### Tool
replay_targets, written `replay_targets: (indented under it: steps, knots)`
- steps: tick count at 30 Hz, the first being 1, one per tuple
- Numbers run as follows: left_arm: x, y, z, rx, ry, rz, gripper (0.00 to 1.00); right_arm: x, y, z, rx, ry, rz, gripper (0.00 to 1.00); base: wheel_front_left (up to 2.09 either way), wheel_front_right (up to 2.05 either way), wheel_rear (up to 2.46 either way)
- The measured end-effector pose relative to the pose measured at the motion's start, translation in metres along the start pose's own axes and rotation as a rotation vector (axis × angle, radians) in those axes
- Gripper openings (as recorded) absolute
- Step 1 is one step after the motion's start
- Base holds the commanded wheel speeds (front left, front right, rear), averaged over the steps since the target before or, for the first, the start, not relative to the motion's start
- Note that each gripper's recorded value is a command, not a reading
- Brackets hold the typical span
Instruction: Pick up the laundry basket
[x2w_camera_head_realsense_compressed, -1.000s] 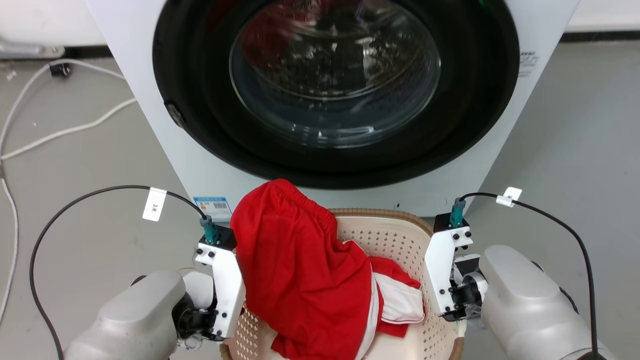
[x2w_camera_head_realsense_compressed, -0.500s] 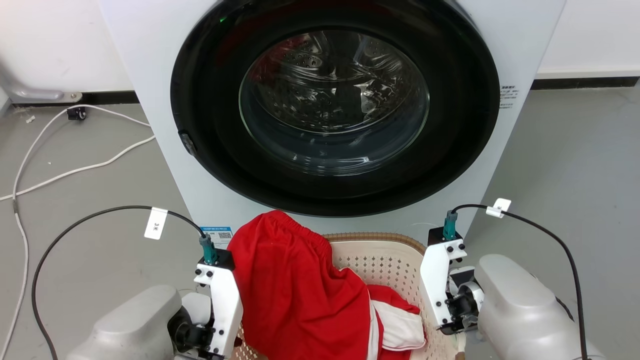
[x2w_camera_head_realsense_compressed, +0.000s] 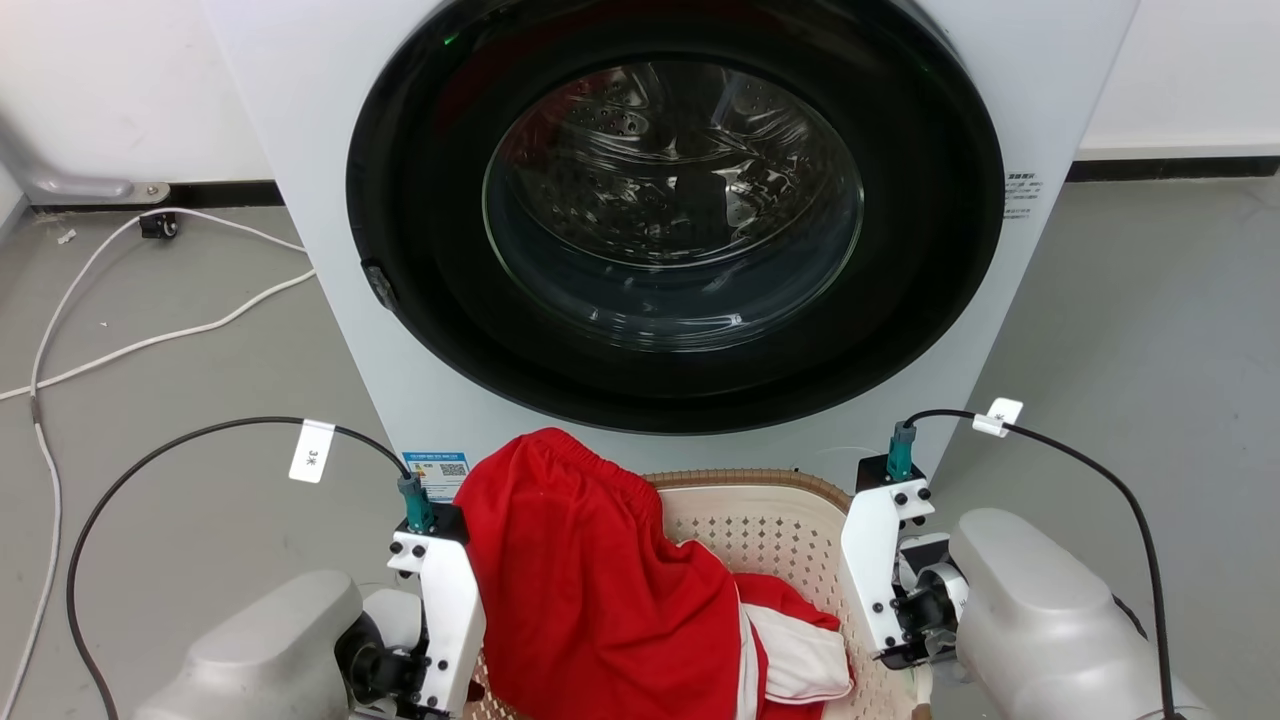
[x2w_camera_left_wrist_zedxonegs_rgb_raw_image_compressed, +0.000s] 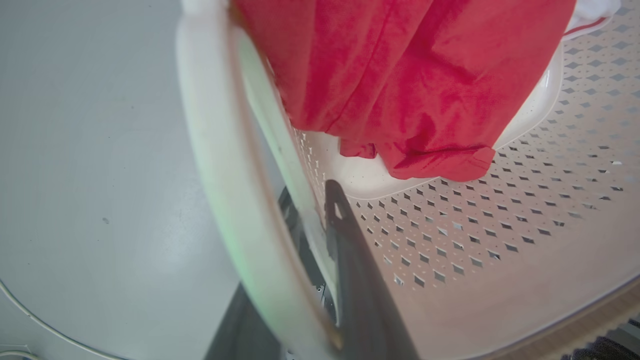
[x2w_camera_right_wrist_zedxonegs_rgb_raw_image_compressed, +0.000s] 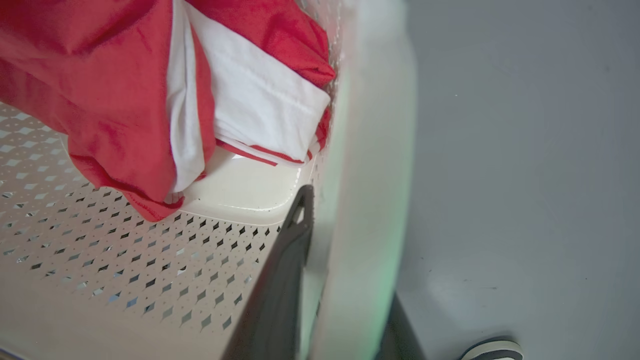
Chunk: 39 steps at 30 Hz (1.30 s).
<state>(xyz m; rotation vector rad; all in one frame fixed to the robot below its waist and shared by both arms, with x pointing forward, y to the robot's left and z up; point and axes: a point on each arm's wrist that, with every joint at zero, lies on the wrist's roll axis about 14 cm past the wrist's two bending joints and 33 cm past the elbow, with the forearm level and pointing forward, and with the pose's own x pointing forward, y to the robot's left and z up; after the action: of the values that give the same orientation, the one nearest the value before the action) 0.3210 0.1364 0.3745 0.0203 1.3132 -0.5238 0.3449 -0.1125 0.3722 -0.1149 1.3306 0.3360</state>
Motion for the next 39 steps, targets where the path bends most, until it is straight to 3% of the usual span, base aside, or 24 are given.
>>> replay_targets:
  steps: [39]
  knots:
    - [-0.0017, 0.0029, 0.0048, -0.004, 0.016, 0.01, 0.0, -0.0004, 0.0002, 0.0066, 0.0, -0.014, 0.004, 0.0, 0.0, 0.0, 0.0]
